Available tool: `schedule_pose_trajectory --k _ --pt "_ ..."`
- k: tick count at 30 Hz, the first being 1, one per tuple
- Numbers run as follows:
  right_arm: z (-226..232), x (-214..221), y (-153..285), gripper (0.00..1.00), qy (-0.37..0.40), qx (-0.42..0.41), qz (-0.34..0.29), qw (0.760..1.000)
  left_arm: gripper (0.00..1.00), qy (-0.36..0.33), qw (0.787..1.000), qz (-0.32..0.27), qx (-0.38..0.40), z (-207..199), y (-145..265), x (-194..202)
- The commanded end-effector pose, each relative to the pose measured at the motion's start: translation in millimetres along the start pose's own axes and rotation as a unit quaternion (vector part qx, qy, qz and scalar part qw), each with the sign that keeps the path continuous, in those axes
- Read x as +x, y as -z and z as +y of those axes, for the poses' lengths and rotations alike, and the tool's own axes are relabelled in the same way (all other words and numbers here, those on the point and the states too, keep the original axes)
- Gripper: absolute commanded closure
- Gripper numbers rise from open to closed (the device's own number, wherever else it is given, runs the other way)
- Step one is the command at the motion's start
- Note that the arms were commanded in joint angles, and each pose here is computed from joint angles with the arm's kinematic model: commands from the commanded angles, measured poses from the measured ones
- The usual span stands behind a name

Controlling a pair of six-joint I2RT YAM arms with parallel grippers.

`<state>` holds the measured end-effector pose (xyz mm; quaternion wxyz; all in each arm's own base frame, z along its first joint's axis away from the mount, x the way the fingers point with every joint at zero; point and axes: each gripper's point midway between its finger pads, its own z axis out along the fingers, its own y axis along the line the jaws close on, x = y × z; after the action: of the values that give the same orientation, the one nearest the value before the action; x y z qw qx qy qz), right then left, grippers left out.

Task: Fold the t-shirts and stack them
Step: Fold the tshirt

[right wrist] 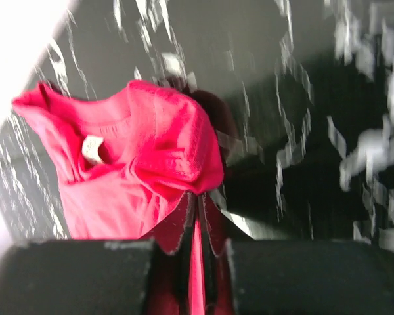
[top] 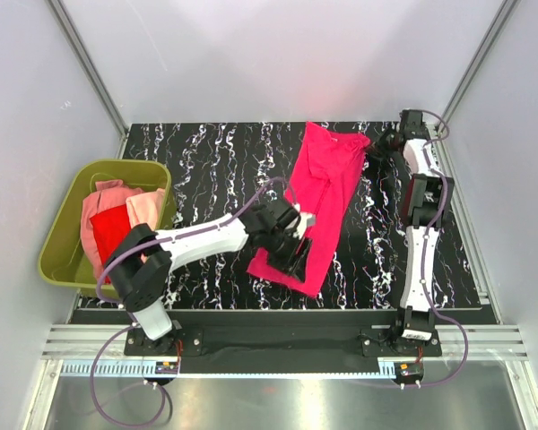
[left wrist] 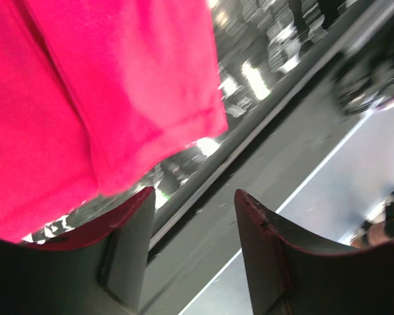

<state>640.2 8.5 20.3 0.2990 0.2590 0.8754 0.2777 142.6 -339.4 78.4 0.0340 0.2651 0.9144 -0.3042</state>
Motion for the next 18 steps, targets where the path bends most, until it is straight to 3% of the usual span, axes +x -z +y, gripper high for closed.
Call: schedule_pose_trajectory --k 1,4,7,10,13,18 --pt "1.4 -18.7 -6.4 0.93 0.008 -0.004 -0.013 1.0 0.42 0.002 0.998 -0.068 -0.01 -16.4 29.2 -45.1" --pt "1.5 -44.0 1.7 0.84 0.001 -0.018 -0.043 0.999 0.43 0.037 0.995 -0.079 -0.046 11.1 48.7 -61.2" --pt "7.3 -54.6 24.7 0.6 0.001 -0.023 -0.053 0.998 0.43 0.081 0.99 -0.093 -0.067 54.8 61.6 -66.6" --pt "26.0 -48.8 55.5 0.48 0.018 -0.031 -0.043 0.998 0.43 0.108 0.986 -0.079 -0.096 96.1 62.4 -58.6" --pt "38.0 -30.9 90.6 0.43 0.014 -0.021 -0.019 0.999 0.4 0.119 0.986 -0.057 -0.106 117.5 52.8 -53.9" --pt "45.2 27.7 146.2 0.43 -0.003 -0.003 0.015 1.0 0.39 0.125 0.983 -0.031 -0.131 137.3 40.8 -54.8"
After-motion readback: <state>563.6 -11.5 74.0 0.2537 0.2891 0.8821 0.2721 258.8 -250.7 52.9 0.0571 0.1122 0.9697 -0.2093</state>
